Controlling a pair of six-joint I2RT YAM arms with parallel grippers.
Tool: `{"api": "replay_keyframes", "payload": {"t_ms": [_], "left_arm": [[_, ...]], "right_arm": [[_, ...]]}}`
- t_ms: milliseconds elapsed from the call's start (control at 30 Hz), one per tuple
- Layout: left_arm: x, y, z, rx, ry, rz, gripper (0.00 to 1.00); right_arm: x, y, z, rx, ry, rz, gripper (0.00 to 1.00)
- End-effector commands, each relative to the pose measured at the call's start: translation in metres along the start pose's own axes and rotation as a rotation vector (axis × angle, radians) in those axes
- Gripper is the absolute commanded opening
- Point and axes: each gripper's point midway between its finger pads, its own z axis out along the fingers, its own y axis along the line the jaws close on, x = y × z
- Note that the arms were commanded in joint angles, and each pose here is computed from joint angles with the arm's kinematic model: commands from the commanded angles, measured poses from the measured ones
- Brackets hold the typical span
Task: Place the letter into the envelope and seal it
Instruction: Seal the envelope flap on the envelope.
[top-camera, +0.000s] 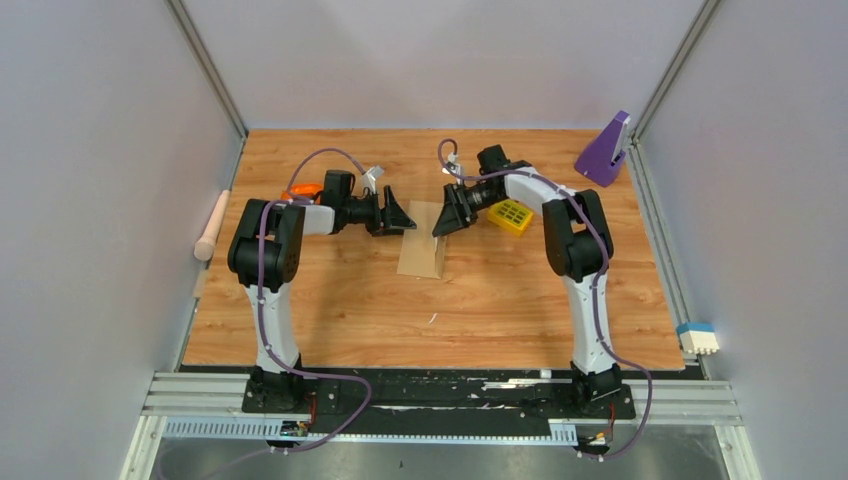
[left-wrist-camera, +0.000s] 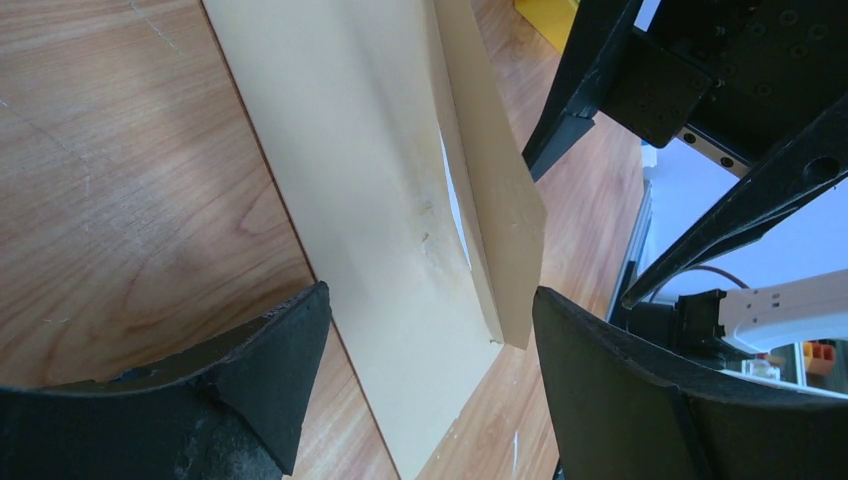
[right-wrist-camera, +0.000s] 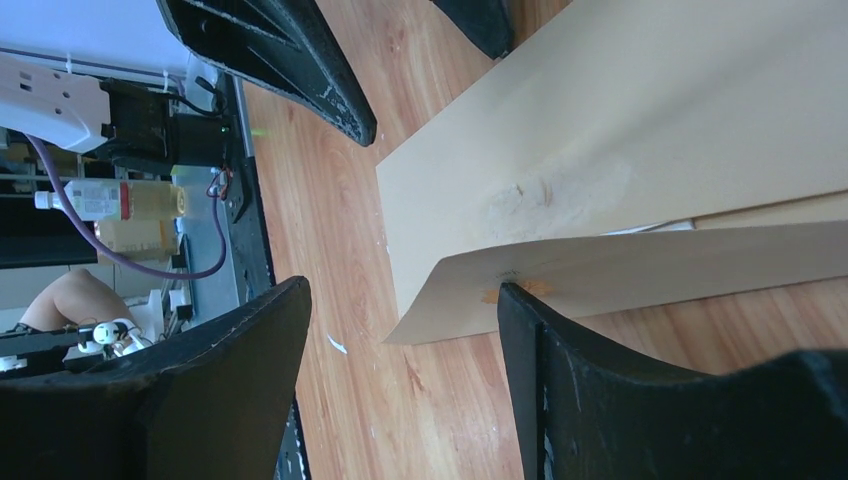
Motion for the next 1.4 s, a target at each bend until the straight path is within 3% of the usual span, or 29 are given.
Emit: {"api": "replay_keyframes", "payload": {"t_ms": [0, 733, 1367], "left_arm": [[0.040, 0.038, 0.006, -0.120, 0.077, -0.122, 0.84], [0.040, 0.035, 0.006, -0.111, 0.077, -0.122, 0.84], [0.040, 0.031, 0.007, -0.100, 0.078, -0.120, 0.83]], "right_arm": [[-0.014, 0.004, 0.008, -0.030, -0.009, -0.031, 0.70], [-0.001, -0.022, 0.045, -0.026, 0.054, 0.033, 0.71], [0.028, -0.016, 0.071, -0.123, 0.118, 0.130, 0.72]]}}
